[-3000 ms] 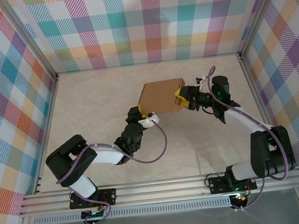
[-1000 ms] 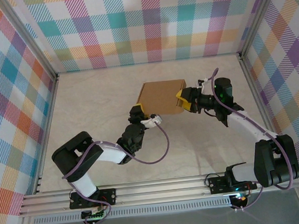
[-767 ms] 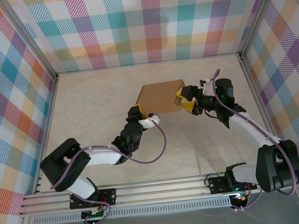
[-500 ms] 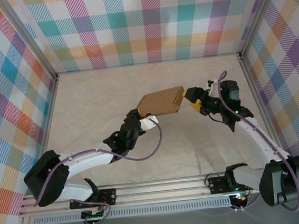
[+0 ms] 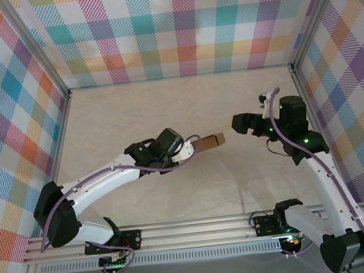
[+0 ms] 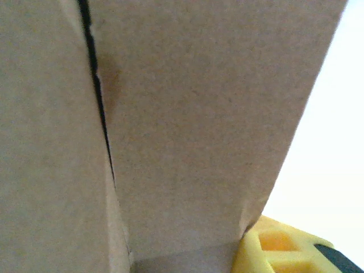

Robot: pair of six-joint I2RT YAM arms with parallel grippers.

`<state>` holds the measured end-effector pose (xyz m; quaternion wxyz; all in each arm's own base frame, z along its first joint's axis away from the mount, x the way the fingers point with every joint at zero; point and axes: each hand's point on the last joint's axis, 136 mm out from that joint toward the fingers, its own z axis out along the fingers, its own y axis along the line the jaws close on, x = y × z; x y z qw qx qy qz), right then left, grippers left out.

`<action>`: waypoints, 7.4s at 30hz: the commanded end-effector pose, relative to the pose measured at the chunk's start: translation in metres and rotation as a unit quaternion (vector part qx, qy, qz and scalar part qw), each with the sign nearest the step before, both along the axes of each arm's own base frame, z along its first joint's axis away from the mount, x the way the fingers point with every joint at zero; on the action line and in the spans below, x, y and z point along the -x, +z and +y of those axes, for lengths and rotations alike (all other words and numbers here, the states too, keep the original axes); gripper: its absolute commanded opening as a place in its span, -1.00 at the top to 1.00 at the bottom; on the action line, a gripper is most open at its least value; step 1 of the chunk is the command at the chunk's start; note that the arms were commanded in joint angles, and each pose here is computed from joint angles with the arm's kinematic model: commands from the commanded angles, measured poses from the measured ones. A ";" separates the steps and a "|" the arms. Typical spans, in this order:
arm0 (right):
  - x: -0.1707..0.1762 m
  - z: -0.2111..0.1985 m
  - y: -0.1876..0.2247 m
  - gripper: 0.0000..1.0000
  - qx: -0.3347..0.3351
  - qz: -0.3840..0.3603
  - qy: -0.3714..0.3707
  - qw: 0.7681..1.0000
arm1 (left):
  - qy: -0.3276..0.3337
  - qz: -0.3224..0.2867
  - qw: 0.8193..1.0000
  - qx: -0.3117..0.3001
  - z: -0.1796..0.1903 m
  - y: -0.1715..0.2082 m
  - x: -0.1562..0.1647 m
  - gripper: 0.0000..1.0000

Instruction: Fold the paper box

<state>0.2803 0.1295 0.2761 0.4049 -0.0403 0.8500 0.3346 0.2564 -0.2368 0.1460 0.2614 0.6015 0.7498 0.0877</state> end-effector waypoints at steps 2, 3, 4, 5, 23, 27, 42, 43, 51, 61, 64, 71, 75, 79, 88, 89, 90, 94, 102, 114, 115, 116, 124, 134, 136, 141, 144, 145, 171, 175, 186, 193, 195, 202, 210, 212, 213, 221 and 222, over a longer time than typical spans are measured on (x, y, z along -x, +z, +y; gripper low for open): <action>0.020 0.011 0.007 -0.81 0.034 -0.037 0.086 0.995 | -0.016 0.113 0.993 -0.038 0.013 -0.002 0.040 0.39; 0.024 0.016 0.009 -0.81 0.035 -0.044 0.106 0.993 | -0.019 0.124 0.991 -0.041 0.013 0.000 0.044 0.39; 0.028 0.021 0.010 -0.81 0.038 -0.049 0.126 0.990 | -0.022 0.136 0.990 -0.043 0.014 0.001 0.048 0.39; 0.032 0.026 0.011 -0.81 0.045 -0.056 0.148 0.986 | -0.026 0.145 0.988 -0.044 0.014 0.001 0.051 0.39; 0.055 0.063 -0.042 0.17 0.326 -0.117 0.386 0.855 | -0.027 0.252 0.965 -0.062 0.011 -0.017 0.063 0.37; 0.049 0.067 -0.045 0.32 0.334 -0.119 0.393 0.848 | -0.027 0.251 0.965 -0.065 0.010 -0.017 0.060 0.37; 0.046 0.076 -0.053 1.00 0.327 -0.113 0.417 0.840 | -0.024 0.245 0.967 -0.065 0.007 -0.017 0.056 0.37; 0.046 0.076 -0.053 1.00 0.327 -0.112 0.418 0.840 | -0.021 0.244 0.967 -0.064 0.006 -0.017 0.055 0.37; 0.041 0.073 -0.066 1.00 0.323 -0.084 0.380 0.863 | 0.050 0.229 0.971 -0.043 -0.004 -0.016 0.038 0.31; 0.016 0.066 -0.075 1.00 0.275 -0.032 0.228 0.934 | 0.077 0.241 0.966 -0.060 -0.014 -0.019 0.034 0.27; 0.013 0.069 -0.075 1.00 0.245 -0.021 0.200 0.948 | 0.082 0.241 0.965 -0.059 -0.017 -0.017 0.033 0.26; 0.016 0.067 -0.084 1.00 0.220 -0.015 0.173 0.960 | 0.088 0.230 0.968 -0.049 -0.026 -0.015 0.031 0.06; 0.017 0.064 -0.090 1.00 0.223 -0.019 0.163 0.961 | 0.088 0.223 0.969 -0.051 -0.027 -0.015 0.030 0.04; 0.015 0.063 -0.097 1.00 0.217 -0.018 0.152 0.964 | 0.091 0.225 0.969 -0.052 -0.028 -0.017 0.031 0.05; 0.013 0.061 -0.114 1.00 0.201 -0.002 0.128 0.971 | 0.092 0.210 0.972 -0.047 -0.031 -0.014 0.026 -0.16; 0.014 0.061 -0.116 1.00 0.203 0.001 0.127 0.971 | 0.092 0.209 0.973 -0.045 -0.032 -0.012 0.026 -0.21; 0.013 0.060 -0.118 1.00 0.203 0.001 0.124 0.971 | 0.091 0.207 0.973 -0.042 -0.033 -0.011 0.025 -0.27; 0.014 0.056 -0.121 1.00 0.213 0.000 0.121 0.970 | 0.092 0.200 0.975 -0.032 -0.036 -0.005 0.023 -0.37; 0.016 0.055 -0.124 1.00 0.222 -0.013 0.127 0.967 | 0.101 0.168 0.981 0.009 -0.042 0.016 0.018 -1.00; 0.017 0.057 -0.120 1.00 0.229 -0.023 0.128 0.965 | 0.175 0.108 0.969 0.134 -0.047 0.068 0.010 -1.00; 0.017 0.057 -0.120 1.00 0.229 -0.022 0.128 0.965 | 0.181 0.113 0.966 0.147 -0.047 0.071 0.013 -1.00; 0.018 0.057 -0.121 1.00 0.229 -0.021 0.129 0.965 | 0.186 0.117 0.963 0.155 -0.046 0.072 0.016 -1.00; 0.021 0.058 -0.118 1.00 0.236 -0.018 0.132 0.963 | 0.292 0.093 0.933 0.188 -0.003 0.078 0.023 -0.74; 0.024 0.058 -0.123 1.00 0.242 -0.008 0.134 0.961 | 0.353 0.127 0.914 0.156 0.030 0.053 0.038 -0.02; 0.023 0.058 -0.122 1.00 0.242 -0.009 0.134 0.961 | 0.359 0.127 0.912 0.151 0.033 0.051 0.037 0.12; 0.023 0.059 -0.121 1.00 0.240 -0.008 0.134 0.961 | 0.363 0.129 0.911 0.148 0.034 0.048 0.037 0.28; 0.023 0.059 -0.121 1.00 0.240 -0.008 0.133 0.962 | 0.361 0.135 0.911 0.143 0.033 0.044 0.039 0.30; 0.023 0.059 -0.121 1.00 0.241 -0.007 0.134 0.961 | 0.360 0.138 0.912 0.141 0.033 0.042 0.039 0.30; 0.027 0.060 -0.124 1.00 0.237 -0.003 0.137 0.962 | 0.419 0.171 0.876 0.168 0.011 0.026 0.031 1.00; 0.028 0.061 -0.125 1.00 0.239 -0.001 0.138 0.961 | 0.450 0.192 0.852 0.187 0.002 0.022 0.032 1.00; 0.029 0.061 -0.126 1.00 0.243 -0.003 0.141 0.960 | 0.486 0.235 0.809 0.232 -0.020 0.040 0.026 1.00; 0.030 0.062 -0.123 1.00 0.241 -0.005 0.142 0.960 | 0.516 0.274 0.771 0.254 -0.024 0.041 0.024 1.00; 0.030 0.062 -0.123 1.00 0.242 -0.006 0.143 0.960 | 0.526 0.275 0.762 0.258 -0.023 0.043 0.021 1.00; 0.030 0.062 -0.121 1.00 0.243 -0.008 0.144 0.959 | 0.537 0.303 0.730 0.295 -0.035 0.048 0.015 1.00; 0.031 0.061 -0.122 1.00 0.243 -0.007 0.141 0.960 | 0.550 0.313 0.711 0.306 -0.032 0.050 0.007 1.00; 0.032 0.061 -0.121 1.00 0.242 -0.007 0.140 0.960 | 0.552 0.317 0.706 0.310 -0.032 0.050 0.005 1.00; 0.032 0.061 -0.121 1.00 0.241 -0.008 0.139 0.960 | 0.551 0.319 0.706 0.311 -0.032 0.050 0.005 1.00; 0.033 0.060 -0.124 1.00 0.241 -0.006 0.136 0.961 | 0.538 0.304 0.728 0.295 -0.026 0.042 0.005 1.00; 0.033 0.060 -0.125 1.00 0.240 -0.005 0.136 0.961 | 0.533 0.302 0.732 0.297 -0.026 0.040 0.005 1.00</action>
